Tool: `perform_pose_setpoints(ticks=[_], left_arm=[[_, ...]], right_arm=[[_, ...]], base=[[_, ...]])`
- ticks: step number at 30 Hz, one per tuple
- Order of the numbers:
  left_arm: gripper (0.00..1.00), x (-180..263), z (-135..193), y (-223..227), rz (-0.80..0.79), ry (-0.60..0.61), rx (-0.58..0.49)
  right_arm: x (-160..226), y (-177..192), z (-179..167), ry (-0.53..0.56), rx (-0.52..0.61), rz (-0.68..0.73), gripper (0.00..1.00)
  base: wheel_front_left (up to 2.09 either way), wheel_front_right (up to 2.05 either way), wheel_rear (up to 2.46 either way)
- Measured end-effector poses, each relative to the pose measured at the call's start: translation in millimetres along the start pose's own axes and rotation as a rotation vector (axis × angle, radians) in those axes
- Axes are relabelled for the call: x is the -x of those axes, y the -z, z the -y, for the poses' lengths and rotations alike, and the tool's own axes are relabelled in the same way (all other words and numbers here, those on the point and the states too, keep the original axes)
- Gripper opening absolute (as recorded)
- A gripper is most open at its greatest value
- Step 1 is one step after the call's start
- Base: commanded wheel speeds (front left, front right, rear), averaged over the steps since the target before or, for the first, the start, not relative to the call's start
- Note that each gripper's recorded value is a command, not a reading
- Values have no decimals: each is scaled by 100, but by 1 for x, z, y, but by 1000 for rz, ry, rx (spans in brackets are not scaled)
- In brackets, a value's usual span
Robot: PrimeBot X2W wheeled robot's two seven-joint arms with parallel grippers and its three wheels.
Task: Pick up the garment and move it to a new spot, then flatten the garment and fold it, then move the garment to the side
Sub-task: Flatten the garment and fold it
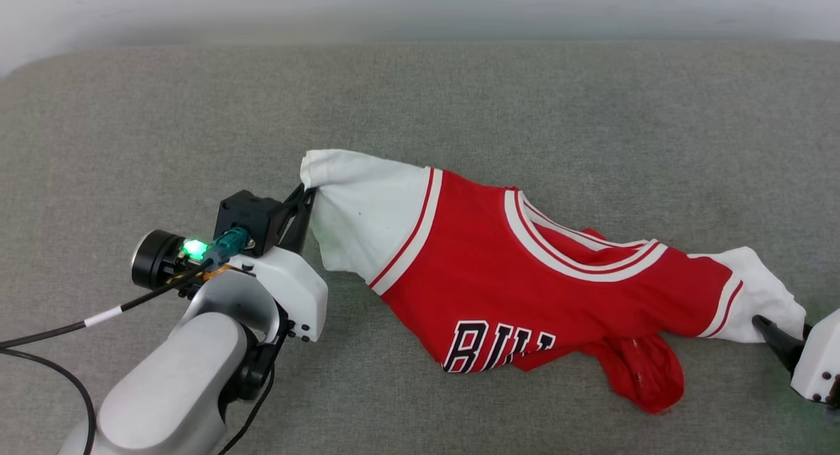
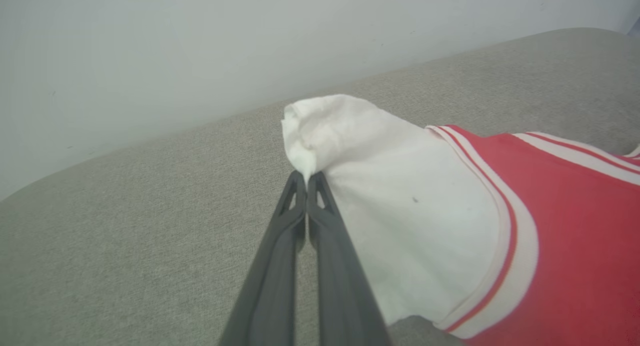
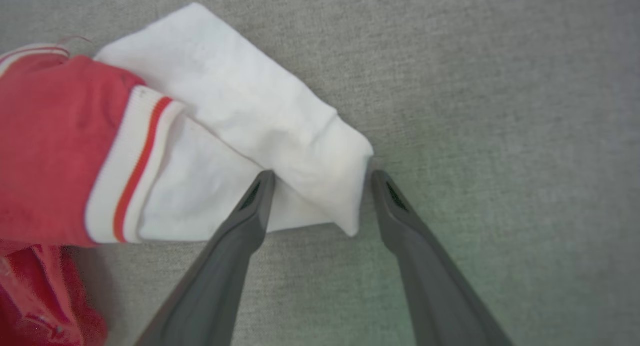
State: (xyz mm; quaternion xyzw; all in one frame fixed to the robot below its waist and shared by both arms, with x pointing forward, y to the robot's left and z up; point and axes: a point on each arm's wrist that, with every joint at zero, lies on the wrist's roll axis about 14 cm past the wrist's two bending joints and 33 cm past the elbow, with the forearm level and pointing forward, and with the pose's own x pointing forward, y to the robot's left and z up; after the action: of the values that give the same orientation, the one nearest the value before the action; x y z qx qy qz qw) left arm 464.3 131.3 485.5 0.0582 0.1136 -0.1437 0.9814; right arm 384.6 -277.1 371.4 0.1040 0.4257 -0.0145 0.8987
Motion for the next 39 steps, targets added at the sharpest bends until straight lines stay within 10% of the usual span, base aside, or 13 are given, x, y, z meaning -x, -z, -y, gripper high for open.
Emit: perform_pose_setpoints(ticks=[6, 7, 9, 18, 39], left_arm=[[0, -4, -4, 6, 4, -11, 13], [0, -4, -4, 6, 6, -12, 14], [0, -4, -3, 5, 18, -8, 18], [0, -6, -4, -19, 120, -10, 31], [0, -47, -31, -164, 304, -14, -17]], right_arm=[[-17, 14, -2, -12, -47, -110, 97], [-18, 15, -2, -14, -57, -119, 47], [-19, 16, -2, -20, -74, -124, 0], [-8, -14, -2, -15, 1, 14, 0], [106, -235, -55, -23, 273, 535, 0]], base=[[0, 0, 0], [0, 0, 0], [0, 0, 0], [0, 0, 0], [0, 0, 0]])
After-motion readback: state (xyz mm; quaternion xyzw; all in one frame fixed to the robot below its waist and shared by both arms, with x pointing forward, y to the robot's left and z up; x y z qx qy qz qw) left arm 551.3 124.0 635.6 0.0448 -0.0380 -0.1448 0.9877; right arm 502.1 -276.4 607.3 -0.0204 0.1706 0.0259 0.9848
